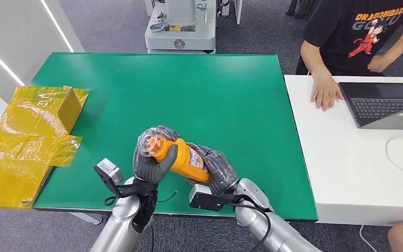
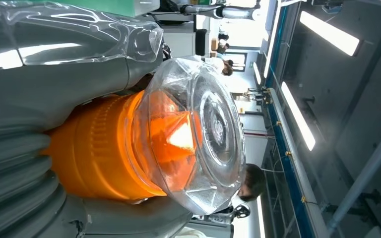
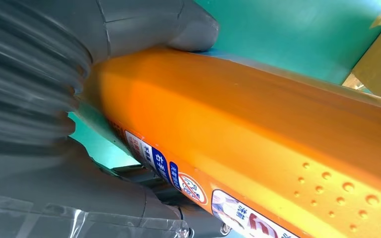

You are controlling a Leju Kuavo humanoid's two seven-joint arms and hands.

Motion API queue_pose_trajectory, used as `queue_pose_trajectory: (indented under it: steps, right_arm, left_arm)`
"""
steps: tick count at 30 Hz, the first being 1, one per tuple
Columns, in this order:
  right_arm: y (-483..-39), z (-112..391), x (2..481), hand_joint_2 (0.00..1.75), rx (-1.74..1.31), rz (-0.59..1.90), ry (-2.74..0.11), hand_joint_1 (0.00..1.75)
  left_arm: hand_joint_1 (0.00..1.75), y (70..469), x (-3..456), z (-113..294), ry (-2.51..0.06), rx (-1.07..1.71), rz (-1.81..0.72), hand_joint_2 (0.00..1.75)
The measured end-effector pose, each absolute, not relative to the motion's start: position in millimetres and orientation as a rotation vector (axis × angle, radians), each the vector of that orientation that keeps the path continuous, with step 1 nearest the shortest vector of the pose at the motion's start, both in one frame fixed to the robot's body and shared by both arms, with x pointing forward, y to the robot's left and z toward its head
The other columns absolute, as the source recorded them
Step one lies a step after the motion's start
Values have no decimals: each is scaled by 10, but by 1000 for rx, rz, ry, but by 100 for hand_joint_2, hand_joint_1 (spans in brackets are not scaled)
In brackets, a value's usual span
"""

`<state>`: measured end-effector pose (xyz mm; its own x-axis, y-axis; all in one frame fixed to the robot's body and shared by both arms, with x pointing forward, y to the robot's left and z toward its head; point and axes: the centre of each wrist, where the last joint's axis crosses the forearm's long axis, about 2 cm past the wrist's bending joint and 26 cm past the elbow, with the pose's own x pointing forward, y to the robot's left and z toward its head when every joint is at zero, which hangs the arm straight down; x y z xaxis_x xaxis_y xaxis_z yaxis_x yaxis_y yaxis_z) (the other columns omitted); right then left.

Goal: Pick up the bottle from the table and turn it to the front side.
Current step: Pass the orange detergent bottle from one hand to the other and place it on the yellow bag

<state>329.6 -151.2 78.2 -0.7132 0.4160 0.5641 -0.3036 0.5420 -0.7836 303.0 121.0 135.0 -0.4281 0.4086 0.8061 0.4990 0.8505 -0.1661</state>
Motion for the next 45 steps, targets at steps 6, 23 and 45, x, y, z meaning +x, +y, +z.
queue_pose_trajectory:
  steps: [6, 23, 45]
  right_arm:
    - [-1478, 782, 3224, 175, -103, 1172, -2036, 175]
    - [-1357, 1032, 3200, 175, -91, 1132, -2133, 175]
    - [-1341, 1071, 3224, 175, -53, 1158, -2155, 175]
  left_arm:
    - [175, 1200, 3040, 1369, -2066, -650, -153, 175]
    - [0, 1181, 2993, 1409, -2046, -625, -263, 175]
    - [175, 1199, 2869, 1326, -2106, -676, -143, 175]
